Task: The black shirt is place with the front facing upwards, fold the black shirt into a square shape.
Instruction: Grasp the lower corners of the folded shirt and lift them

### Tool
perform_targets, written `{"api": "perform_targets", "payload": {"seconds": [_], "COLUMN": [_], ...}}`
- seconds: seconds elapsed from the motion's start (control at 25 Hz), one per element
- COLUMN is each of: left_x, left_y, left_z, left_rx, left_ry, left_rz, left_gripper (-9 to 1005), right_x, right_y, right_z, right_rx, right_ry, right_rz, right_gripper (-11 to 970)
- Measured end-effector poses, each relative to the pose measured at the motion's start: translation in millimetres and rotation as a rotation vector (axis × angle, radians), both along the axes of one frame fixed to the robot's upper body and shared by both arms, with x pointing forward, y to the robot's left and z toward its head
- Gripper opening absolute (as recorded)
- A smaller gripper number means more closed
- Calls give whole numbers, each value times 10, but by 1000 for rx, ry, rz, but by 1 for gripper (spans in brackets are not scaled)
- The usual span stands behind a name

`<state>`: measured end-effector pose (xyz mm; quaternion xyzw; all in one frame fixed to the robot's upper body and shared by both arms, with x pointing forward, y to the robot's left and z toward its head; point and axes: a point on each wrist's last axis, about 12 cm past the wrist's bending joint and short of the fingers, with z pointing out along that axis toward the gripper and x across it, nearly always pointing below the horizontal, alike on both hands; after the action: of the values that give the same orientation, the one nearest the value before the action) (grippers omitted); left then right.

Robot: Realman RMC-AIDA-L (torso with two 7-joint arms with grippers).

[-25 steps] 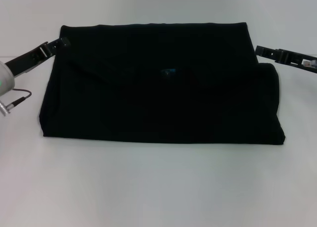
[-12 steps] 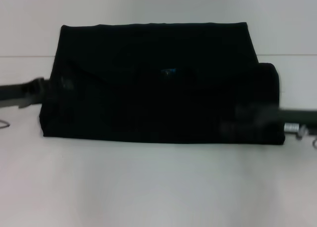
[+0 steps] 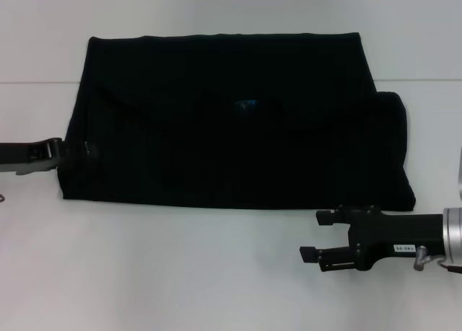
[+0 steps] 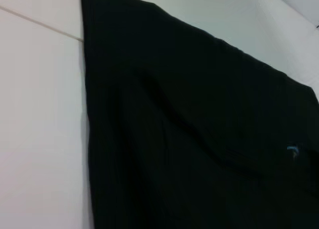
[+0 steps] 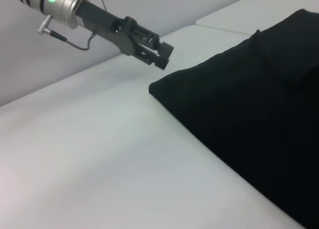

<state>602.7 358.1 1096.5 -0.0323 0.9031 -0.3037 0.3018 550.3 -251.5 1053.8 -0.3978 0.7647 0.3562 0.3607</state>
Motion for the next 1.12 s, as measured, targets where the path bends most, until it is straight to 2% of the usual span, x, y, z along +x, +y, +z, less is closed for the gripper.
{"api": "perform_targets", "payload": {"seconds": [0.48,0.92,1.12], "left_x": [34,-29,-29], "left_y": [-144,-196,-184], "left_z": [-153,-164,-165], "left_rx": [110,97,112], "left_ry": [-6,25,27], "left_rz": [-17,-82,-85], "left_gripper": [709,706,643], "right_x": [-23,-18,-16], "right_y": [19,12,10], "right_z": [-15,-9,-3], "right_rx": [9,13,18], "right_ry": [12,13,11], "right_rz": [4,-3,-6], "right_gripper": [914,915,915]}}
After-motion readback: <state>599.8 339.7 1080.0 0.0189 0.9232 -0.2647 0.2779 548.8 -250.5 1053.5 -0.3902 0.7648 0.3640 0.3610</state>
